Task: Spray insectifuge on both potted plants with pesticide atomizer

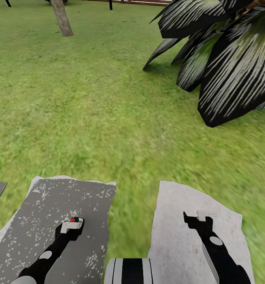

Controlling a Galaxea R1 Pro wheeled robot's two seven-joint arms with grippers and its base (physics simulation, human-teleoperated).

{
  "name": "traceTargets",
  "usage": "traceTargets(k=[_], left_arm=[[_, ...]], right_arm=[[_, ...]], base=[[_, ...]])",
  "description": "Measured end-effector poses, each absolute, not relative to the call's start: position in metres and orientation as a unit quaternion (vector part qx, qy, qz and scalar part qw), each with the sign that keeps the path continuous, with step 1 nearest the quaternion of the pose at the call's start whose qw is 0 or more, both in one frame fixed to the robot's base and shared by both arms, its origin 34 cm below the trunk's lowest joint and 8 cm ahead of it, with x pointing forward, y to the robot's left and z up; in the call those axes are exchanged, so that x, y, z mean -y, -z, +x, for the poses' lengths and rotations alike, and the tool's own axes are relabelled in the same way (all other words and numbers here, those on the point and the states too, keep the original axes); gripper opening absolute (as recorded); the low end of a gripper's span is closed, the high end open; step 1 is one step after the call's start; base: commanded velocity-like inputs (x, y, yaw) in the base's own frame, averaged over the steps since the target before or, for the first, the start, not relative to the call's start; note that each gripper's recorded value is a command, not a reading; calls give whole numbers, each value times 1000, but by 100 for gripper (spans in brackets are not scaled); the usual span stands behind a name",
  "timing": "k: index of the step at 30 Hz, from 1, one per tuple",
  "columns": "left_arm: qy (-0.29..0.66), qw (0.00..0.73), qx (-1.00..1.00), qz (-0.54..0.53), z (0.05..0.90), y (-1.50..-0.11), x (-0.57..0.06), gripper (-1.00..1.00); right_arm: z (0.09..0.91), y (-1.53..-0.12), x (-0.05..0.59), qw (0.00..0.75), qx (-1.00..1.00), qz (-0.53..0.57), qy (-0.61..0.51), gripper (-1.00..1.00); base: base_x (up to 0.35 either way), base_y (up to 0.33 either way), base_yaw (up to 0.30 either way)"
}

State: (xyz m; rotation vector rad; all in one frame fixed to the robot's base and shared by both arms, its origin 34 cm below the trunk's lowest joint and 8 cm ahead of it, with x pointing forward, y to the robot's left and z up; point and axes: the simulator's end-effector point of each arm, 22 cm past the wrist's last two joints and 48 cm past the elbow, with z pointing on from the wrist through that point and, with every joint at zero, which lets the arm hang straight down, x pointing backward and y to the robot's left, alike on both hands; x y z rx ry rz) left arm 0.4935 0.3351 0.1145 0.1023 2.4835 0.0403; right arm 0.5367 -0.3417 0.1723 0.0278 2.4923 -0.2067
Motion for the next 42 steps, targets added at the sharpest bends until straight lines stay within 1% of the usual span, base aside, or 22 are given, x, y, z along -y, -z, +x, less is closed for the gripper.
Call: traceTargets(k=[30, 42], left_arm=[[-17, 329, -944, 39, 499, -120, -337, 100], [-16, 332, -942, 39, 501, -123, -336, 100]], right_arm=[[541, -179, 342, 322, -944, 11, 78, 100], [544, -182, 342, 325, -943, 11, 78, 100]], base=[[0, 0, -11], [0, 0, -45]])
